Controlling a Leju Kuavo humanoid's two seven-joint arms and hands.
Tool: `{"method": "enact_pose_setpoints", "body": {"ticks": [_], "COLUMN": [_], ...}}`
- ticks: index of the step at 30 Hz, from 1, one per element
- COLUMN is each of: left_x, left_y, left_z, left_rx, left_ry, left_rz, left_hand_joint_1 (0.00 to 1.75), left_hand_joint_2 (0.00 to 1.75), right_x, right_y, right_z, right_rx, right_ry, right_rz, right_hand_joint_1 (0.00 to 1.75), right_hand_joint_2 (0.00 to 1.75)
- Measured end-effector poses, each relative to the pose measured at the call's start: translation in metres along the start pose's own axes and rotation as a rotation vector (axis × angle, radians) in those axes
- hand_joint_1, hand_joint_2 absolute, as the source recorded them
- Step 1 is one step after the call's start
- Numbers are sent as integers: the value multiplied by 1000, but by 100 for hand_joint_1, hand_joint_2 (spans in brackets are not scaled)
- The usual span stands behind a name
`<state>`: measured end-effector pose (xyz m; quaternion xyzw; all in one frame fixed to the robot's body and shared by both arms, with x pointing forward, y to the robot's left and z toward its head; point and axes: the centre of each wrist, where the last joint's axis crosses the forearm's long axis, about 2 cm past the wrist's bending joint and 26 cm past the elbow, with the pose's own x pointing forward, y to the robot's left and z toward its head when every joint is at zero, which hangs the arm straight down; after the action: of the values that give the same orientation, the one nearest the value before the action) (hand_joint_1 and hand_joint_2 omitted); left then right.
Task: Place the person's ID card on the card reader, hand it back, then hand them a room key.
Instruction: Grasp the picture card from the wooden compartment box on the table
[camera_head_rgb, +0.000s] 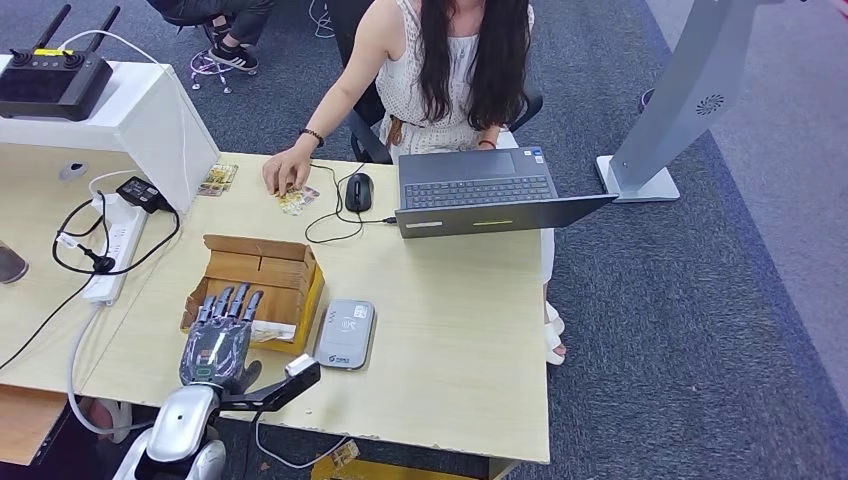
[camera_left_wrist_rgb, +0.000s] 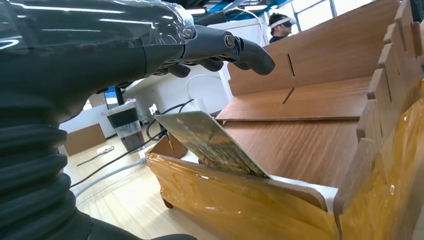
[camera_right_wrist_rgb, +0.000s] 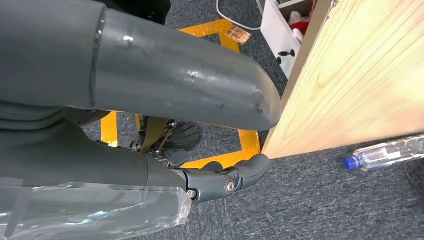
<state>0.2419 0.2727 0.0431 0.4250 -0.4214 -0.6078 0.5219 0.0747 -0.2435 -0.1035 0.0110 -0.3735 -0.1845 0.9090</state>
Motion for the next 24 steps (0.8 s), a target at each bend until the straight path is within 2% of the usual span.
{"method": "enact_pose_setpoints", "body": {"ticks": [3,4,7,8,24], "left_x": [1,1,1,1,2], "left_y": [-1,-1,-1,-1,-2], "left_z": [1,1,1,1,2], "left_rx": [-2,-3,-4,-4,3], "left_ry": [-2,-2,-2,-3,-12], "left_rz": [2,2,3,3,12], "left_hand_joint_1": [0,14,145,175,175], "left_hand_joint_2": [175,175,175,175,175], "right_x": [0,0,0,0,0], "right_y": [0,0,0,0,0], "right_z": [0,0,0,0,0], "right_rx": [0,0,0,0,1], "right_ry": [0,0,0,0,0], "right_rz": [0,0,0,0,2], "right_hand_joint_1": [0,0,0,0,0], "right_hand_joint_2": [0,0,0,0,0]}}
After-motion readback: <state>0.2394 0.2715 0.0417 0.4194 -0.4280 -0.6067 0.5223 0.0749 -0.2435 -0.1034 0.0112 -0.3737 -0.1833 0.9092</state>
